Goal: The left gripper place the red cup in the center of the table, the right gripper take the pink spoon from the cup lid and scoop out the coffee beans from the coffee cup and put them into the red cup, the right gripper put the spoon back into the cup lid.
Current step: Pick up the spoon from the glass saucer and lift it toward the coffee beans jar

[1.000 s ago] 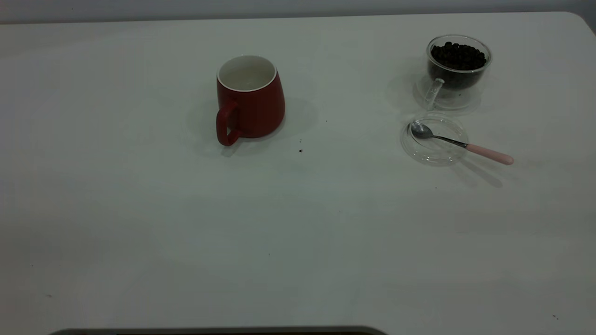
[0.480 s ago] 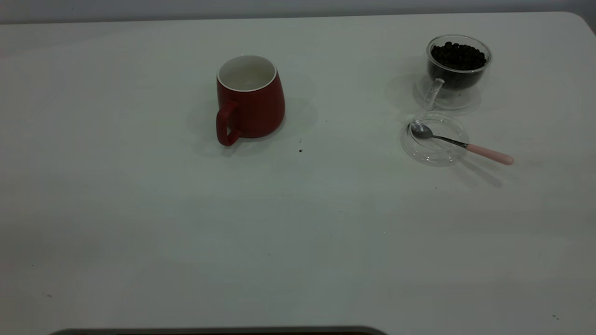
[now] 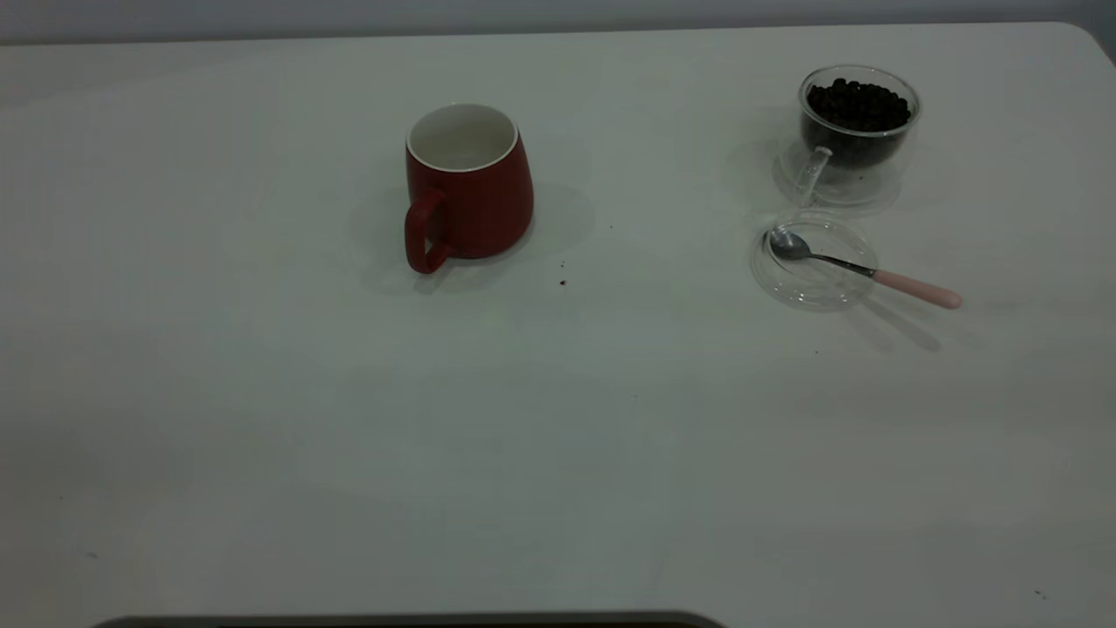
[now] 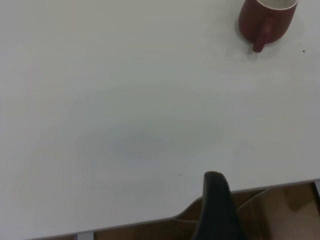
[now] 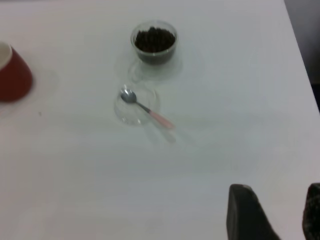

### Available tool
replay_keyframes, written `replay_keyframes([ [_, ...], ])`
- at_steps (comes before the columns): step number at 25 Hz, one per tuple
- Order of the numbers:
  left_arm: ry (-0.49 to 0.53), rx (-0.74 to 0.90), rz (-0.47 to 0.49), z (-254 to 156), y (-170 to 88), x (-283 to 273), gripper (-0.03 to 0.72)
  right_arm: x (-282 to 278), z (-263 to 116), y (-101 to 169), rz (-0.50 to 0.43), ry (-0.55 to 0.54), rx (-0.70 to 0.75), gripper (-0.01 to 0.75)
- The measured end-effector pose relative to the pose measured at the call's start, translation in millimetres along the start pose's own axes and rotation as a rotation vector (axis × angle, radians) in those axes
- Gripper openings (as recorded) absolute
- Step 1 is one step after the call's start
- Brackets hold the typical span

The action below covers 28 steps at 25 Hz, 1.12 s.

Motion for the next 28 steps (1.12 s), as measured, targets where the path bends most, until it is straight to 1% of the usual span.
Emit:
replay_keyframes([
  [3,0.000,0.000,0.000,0.0,0.0,0.0,0.569,3.5,12.2,-2.8,0.000,0.031,0.094,0.333],
  [5,0.000,0.000,0.000,0.0,0.0,0.0,0.569,9.9,22.8,-5.5,0.001,0.060,0.128,0.348],
  [7,0.000,0.000,0.000,0.0,0.0,0.0,0.569,20.3,36.6,-9.1,0.001,0.078,0.146,0.363],
  [11,0.000,0.000,0.000,0.0,0.0,0.0,0.569,58.6,59.8,-16.6,0.016,0.143,0.170,0.388],
  [13,0.000,0.000,0.000,0.0,0.0,0.0,0.569,82.6,66.2,-18.2,0.043,0.190,0.197,0.394],
  [18,0.000,0.000,0.000,0.0,0.0,0.0,0.569,134.5,73.9,-18.4,0.113,0.252,0.290,0.395],
  [24,0.000,0.000,0.000,0.0,0.0,0.0,0.569,194.4,71.9,-16.1,0.200,0.373,0.396,0.360],
  [28,0.000,0.000,0.000,0.0,0.0,0.0,0.569,228.8,70.0,-12.3,0.270,0.426,0.477,0.355],
])
Point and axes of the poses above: a point on each arm's last joint axis where the gripper is mounted, x pointing out along that axis toward the gripper, y along the wrist's bending axis when the last joint is at zero, z = x × y, the point moved 1 cm from there along x, pointing out along that axis toward the gripper, and after that the axes turned 12 degrees about -x, right-handed, at the moved point
